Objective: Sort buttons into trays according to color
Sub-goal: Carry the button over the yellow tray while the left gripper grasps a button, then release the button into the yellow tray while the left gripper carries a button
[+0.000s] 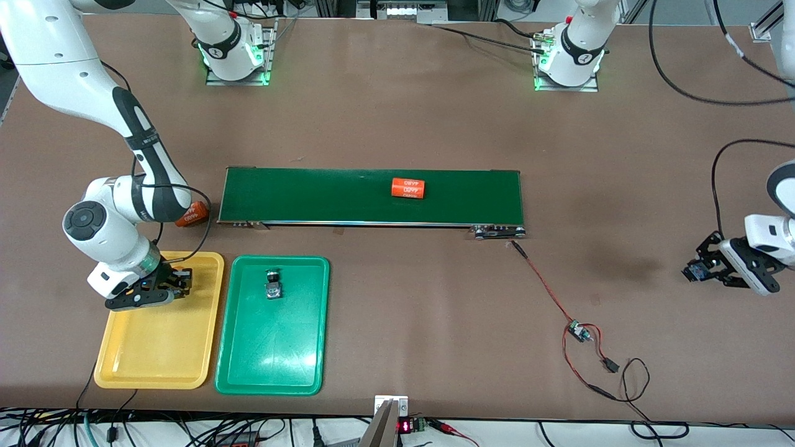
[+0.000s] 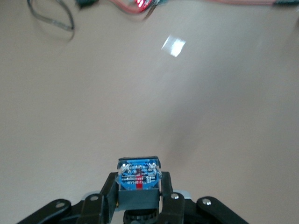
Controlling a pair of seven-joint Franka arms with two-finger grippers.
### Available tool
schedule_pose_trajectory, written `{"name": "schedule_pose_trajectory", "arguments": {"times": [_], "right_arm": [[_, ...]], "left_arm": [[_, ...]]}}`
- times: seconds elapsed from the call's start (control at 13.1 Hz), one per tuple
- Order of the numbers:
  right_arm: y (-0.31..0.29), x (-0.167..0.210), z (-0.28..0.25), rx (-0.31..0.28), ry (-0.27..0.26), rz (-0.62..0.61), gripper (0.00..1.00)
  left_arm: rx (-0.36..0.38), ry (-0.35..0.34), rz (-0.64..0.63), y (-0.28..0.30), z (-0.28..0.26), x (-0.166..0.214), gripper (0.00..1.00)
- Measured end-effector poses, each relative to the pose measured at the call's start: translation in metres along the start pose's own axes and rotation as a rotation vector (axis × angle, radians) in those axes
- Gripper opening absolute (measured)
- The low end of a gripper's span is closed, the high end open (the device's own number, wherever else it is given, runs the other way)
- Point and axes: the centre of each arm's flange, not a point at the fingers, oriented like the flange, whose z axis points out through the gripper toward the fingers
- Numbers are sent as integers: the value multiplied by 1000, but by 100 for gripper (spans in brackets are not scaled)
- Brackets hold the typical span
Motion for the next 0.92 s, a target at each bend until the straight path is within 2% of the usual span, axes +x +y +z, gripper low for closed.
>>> {"name": "schedule_pose_trajectory", "arguments": {"times": [0.08, 0.15, 0.38, 0.46, 0.53, 0.69, 0.76, 0.92], "right_arm": [[0, 0, 0, 0, 1, 0, 45], [0, 0, 0, 0, 1, -1, 49], [0, 1, -1, 0, 3, -2, 74], [0, 2, -2, 0, 5, -3, 74], [-1, 3, -5, -1, 5, -3, 80], [-3, 5, -16, -2, -32, -8, 96], [-6, 7, -27, -1, -59, -9, 100], [-20, 13, -62, 5, -110, 16, 100]], "left_arm": [[-9, -15, -47, 21, -9, 15, 41], [-23, -31, -100, 41, -13, 28, 41], [-42, -70, -227, 88, -15, 66, 41], [-46, -80, -257, 100, -13, 77, 41], [-50, -89, -287, 112, -10, 89, 41], [-58, -109, -357, 135, -3, 110, 41], [-61, -120, -388, 148, 2, 123, 41], [-67, -141, -441, 179, 12, 156, 41]]}}
